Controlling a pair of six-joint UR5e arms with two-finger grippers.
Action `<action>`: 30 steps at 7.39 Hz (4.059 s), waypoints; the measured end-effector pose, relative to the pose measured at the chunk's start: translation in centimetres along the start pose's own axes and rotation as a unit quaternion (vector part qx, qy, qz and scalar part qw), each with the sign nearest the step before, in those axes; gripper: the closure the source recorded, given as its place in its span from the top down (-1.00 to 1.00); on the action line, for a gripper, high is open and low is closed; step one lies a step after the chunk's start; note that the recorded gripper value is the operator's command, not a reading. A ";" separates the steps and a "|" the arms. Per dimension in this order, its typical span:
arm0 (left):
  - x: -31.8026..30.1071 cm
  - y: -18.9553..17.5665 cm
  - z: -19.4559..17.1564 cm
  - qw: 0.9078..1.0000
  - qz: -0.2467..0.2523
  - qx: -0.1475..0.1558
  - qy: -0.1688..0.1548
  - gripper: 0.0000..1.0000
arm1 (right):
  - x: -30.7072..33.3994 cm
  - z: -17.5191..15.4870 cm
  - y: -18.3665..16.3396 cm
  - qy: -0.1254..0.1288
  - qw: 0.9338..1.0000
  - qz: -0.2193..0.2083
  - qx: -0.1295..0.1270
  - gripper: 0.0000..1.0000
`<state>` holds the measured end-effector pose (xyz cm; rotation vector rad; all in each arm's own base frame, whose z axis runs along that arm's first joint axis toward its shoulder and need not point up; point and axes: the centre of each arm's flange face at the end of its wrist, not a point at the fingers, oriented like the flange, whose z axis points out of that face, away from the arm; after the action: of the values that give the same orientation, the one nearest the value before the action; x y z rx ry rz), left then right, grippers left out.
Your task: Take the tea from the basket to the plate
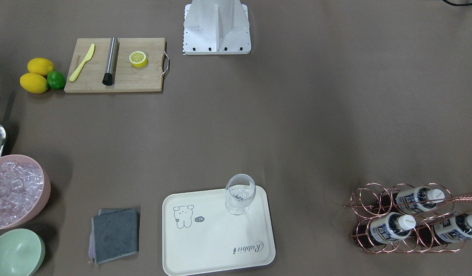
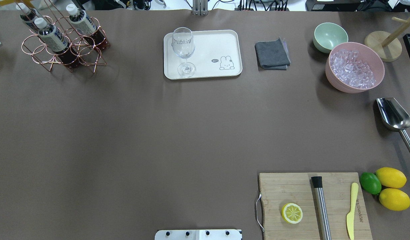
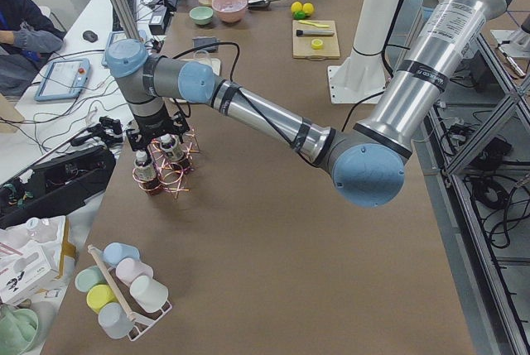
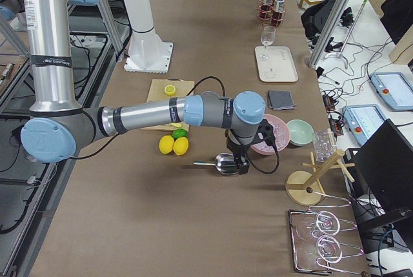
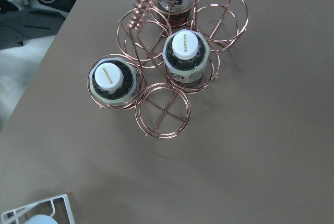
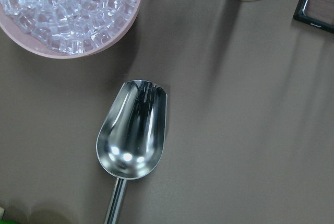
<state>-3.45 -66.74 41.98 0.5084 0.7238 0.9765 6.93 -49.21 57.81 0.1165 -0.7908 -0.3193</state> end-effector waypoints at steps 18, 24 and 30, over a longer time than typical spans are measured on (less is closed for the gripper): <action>-3.7 -7.2 0.0 0.995 0.083 0.023 0.048 0.92 | 0.1 0.0 0.1 0.001 1.000 0.001 -0.001 0.99; -6.1 -17.5 3.2 0.990 0.134 0.000 0.045 0.88 | 0.1 0.1 0.2 0.001 1.000 0.001 -0.001 0.99; -1.4 -17.7 4.7 0.980 0.197 0.000 0.031 0.87 | 0.2 0.1 0.2 0.001 1.000 0.001 -0.001 0.99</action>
<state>9.47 -76.70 33.48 0.6382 0.6913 1.3679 6.98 -49.08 58.06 0.1142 -0.7889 -0.3177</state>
